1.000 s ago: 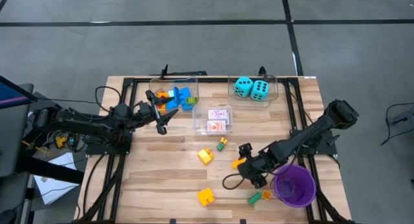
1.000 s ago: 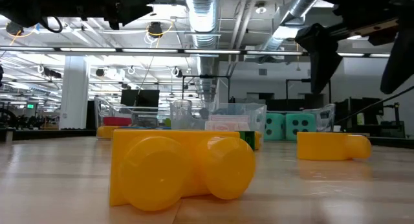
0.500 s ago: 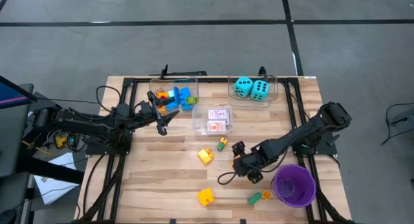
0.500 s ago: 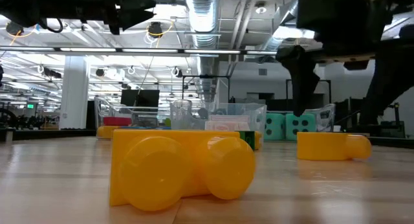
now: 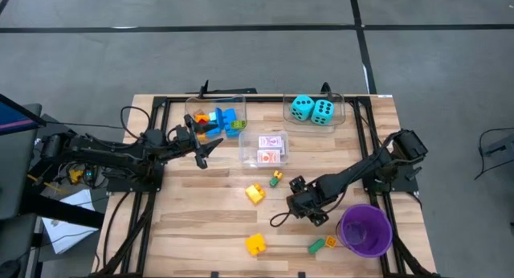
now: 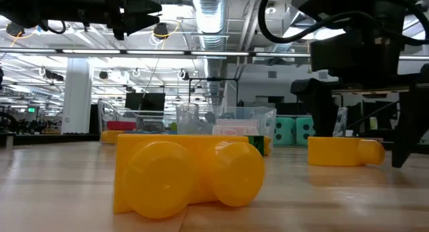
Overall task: Pick & Place Toys
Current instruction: Put the yellow game piece into the top left transparent bin
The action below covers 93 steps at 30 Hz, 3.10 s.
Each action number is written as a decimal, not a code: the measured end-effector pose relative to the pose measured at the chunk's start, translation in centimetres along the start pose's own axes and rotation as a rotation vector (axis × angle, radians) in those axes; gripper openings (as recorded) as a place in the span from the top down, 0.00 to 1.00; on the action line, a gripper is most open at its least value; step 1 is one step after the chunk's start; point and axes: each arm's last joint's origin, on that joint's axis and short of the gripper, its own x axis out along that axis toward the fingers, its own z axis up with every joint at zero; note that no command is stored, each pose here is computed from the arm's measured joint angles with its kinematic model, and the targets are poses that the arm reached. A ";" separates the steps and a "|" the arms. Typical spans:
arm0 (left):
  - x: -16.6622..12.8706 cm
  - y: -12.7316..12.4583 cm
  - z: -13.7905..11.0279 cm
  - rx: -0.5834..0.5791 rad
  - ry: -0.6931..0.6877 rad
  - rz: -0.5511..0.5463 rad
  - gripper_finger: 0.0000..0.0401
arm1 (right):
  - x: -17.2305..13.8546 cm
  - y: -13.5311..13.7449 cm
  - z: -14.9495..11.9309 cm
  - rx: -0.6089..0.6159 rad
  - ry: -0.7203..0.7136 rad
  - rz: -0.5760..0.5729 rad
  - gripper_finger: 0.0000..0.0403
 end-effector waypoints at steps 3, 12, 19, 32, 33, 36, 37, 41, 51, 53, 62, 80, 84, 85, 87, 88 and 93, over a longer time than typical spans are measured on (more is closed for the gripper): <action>0.0 0.0 -0.1 0.002 0.006 0.000 0.41 | 0.0 -0.1 0.0 0.003 -0.006 -0.001 0.06; 0.0 0.0 -0.1 0.002 0.006 0.000 0.41 | 0.1 -1.3 0.1 0.111 -0.030 -0.010 0.06; 0.0 0.0 -0.1 0.001 0.006 -0.001 0.41 | 0.1 -2.1 -0.5 0.155 0.002 0.009 0.06; 0.0 0.0 -0.1 0.001 0.006 -0.001 0.41 | 0.1 -2.2 0.1 0.107 -0.054 -0.003 0.06; 0.0 0.0 -0.1 0.001 0.006 -0.001 0.41 | 0.1 -2.2 0.1 0.102 -0.054 -0.010 0.06; 0.0 0.0 -0.1 0.001 0.007 -0.001 0.41 | 0.1 -2.2 -0.1 0.063 -0.036 -0.028 0.07; 0.0 0.0 -0.1 0.002 0.007 -0.001 0.41 | 0.1 -2.2 -0.1 0.043 -0.030 -0.027 0.07; 0.0 0.0 -0.1 0.002 0.008 -0.001 0.41 | 0.1 -2.2 -0.2 -0.040 -0.025 -0.026 0.11; 0.0 0.0 -0.1 0.002 0.009 -0.001 0.41 | 0.1 -2.2 -0.2 -0.129 -0.022 -0.023 0.20; 0.0 0.0 -0.1 0.002 0.009 0.000 0.41 | 0.1 -2.2 -0.2 -0.129 -0.022 -0.023 0.21; 0.0 0.0 -0.1 0.002 0.009 -0.001 0.41 | 0.1 -1.6 0.1 -0.197 -0.039 -0.033 0.22; 0.0 -0.1 -0.8 0.063 0.074 -0.026 0.41 | -0.6 -2.9 2.6 -0.065 -0.287 -0.224 0.30; -0.2 -0.7 -1.2 0.119 0.115 -0.110 0.41 | -1.8 -3.6 3.2 -0.017 -0.323 -0.436 0.30; -0.2 -0.8 -1.2 0.115 0.111 -0.116 0.41 | -2.3 -3.6 3.3 -0.010 -0.325 -0.504 0.30; -0.3 -0.9 -1.1 0.101 0.099 -0.123 0.41 | -3.2 -3.6 3.6 0.002 -0.336 -0.655 0.30; -0.3 -1.0 -1.0 0.094 0.095 -0.129 0.41 | -3.7 -3.7 3.8 0.002 -0.339 -0.725 0.30; -0.4 -1.4 -0.9 0.071 0.078 -0.151 0.41 | -6.0 -3.2 5.2 -0.036 -0.384 -1.001 0.30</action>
